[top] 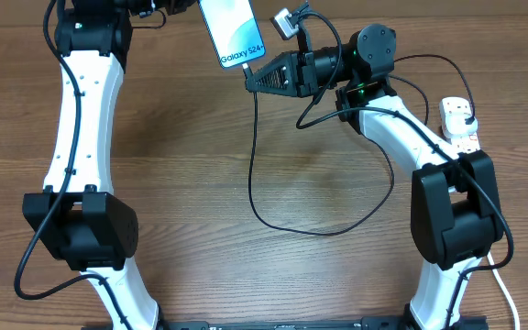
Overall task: Plug charger to phone and switch on socket
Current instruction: 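Push the cable plug up into the phone's bottom port with the right gripper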
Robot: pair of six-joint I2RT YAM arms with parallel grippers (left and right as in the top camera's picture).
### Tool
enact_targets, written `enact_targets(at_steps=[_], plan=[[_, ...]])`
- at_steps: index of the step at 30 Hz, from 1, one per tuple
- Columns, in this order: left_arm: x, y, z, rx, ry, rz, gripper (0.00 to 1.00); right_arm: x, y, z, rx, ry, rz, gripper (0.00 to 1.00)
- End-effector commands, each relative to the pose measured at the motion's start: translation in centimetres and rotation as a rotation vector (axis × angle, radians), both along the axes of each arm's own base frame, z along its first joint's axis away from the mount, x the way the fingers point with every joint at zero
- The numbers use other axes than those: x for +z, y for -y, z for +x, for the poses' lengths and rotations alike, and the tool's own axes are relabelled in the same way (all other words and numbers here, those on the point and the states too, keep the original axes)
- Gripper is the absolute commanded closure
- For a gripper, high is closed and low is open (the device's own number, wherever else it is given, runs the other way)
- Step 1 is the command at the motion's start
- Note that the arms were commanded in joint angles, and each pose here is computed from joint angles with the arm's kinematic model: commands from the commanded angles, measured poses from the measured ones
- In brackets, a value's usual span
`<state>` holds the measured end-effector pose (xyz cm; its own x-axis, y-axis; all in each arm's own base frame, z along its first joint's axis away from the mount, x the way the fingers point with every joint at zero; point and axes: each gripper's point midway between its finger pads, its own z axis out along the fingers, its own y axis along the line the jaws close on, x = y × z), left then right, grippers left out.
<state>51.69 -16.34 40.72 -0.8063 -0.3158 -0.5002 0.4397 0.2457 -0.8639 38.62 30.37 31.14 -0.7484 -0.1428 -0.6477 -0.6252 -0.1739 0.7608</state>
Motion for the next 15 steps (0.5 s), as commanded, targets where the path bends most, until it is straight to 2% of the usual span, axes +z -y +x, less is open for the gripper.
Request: enact_targets(at_steps=[1,15], plan=[[0.57,0.56,-0.35,-0.017,0.015,-0.001,0.96,0.51,0.12,0.55,-0.024,0.027,0.017,0.96],[0.62,0.73,-0.78,-0.043,0.015,-0.004,0.96,0.57,0.1,0.67,-0.031,0.025,0.02,0.96]])
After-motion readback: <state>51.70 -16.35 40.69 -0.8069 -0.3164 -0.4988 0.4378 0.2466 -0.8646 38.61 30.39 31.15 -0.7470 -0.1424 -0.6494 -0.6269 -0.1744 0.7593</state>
